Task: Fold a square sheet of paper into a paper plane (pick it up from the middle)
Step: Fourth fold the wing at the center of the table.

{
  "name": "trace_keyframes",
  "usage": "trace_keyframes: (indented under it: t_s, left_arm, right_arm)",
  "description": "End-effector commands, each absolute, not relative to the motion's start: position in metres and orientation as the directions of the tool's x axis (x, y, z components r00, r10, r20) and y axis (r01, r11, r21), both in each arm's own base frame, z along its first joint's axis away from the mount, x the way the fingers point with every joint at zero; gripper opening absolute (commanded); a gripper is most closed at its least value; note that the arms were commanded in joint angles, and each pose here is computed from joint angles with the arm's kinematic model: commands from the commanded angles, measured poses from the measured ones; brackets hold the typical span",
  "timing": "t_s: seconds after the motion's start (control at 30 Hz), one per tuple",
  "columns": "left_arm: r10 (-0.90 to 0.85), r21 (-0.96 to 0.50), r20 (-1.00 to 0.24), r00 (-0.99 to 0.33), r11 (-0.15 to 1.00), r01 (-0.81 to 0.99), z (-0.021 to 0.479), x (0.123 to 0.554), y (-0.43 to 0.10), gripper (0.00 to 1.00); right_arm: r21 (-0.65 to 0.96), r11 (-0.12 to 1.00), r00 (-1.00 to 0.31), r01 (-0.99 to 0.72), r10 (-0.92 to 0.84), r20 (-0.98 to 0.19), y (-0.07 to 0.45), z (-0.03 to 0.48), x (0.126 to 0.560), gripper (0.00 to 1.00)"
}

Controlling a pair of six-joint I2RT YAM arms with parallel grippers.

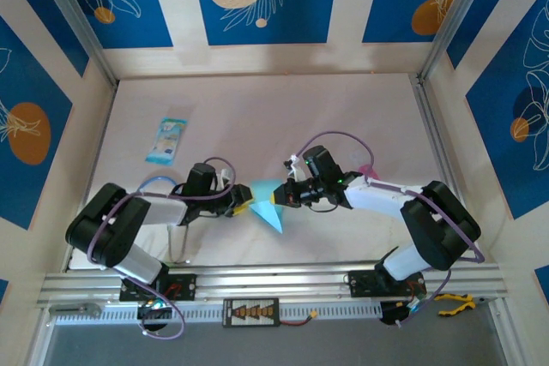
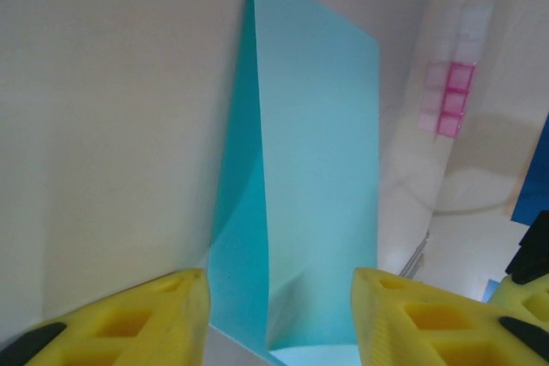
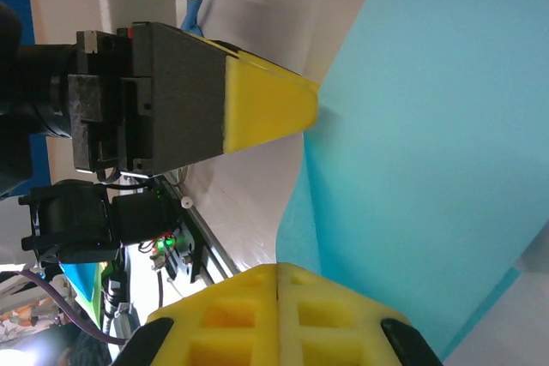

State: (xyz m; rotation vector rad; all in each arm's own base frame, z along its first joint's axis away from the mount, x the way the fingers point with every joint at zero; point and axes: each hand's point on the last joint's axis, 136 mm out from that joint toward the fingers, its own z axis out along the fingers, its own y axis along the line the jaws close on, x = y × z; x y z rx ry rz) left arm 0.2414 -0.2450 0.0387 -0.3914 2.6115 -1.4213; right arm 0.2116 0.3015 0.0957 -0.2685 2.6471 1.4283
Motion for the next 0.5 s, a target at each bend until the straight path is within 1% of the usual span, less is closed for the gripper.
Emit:
trace_keyframes:
  t_s: [0.0, 0.03, 0.1, 0.23, 0.33, 0.4, 0.47]
  left_arm:
    - [-0.265, -0.873, -0.039, -0.964, 0.478, -0.096, 0.048, 0.248, -0.258, 0.43]
    - [-0.266, -0.876, -0.042, -0.963, 0.474, -0.093, 0.049, 0.25, -0.259, 0.42]
    - [-0.271, -0.885, -0.04, -0.962, 0.457, -0.091, 0.05, 0.251, -0.261, 0.37]
    - [-0.284, -0.894, -0.039, -0.958, 0.438, -0.093, 0.051, 0.255, -0.262, 0.3]
    - [-0.291, -0.891, -0.044, -0.956, 0.445, -0.094, 0.05, 0.255, -0.261, 0.2]
    - [-0.303, -0.884, -0.055, -0.951, 0.458, -0.094, 0.05, 0.256, -0.258, 0.16]
    - [-0.319, -0.879, -0.069, -0.945, 0.467, -0.093, 0.051, 0.257, -0.255, 0.09]
  right_arm:
    - [0.838, 0.501, -0.976, -0.217, -0.109, -0.188, 0.301, 0.103, 0.206, 0.0]
    - [0.838, 0.501, -0.976, -0.217, -0.109, -0.187, 0.301, 0.102, 0.205, 0.0]
    - [0.839, 0.5, -0.976, -0.216, -0.11, -0.186, 0.301, 0.102, 0.205, 0.0]
    - [0.839, 0.5, -0.977, -0.214, -0.118, -0.179, 0.3, 0.098, 0.203, 0.0]
    - [0.831, 0.515, -0.978, -0.209, -0.116, -0.174, 0.297, 0.094, 0.203, 0.0]
    - [0.814, 0.545, -0.98, -0.199, -0.108, -0.167, 0.292, 0.087, 0.203, 0.0]
    - [0.787, 0.588, -0.982, -0.188, -0.096, -0.163, 0.286, 0.08, 0.204, 0.0]
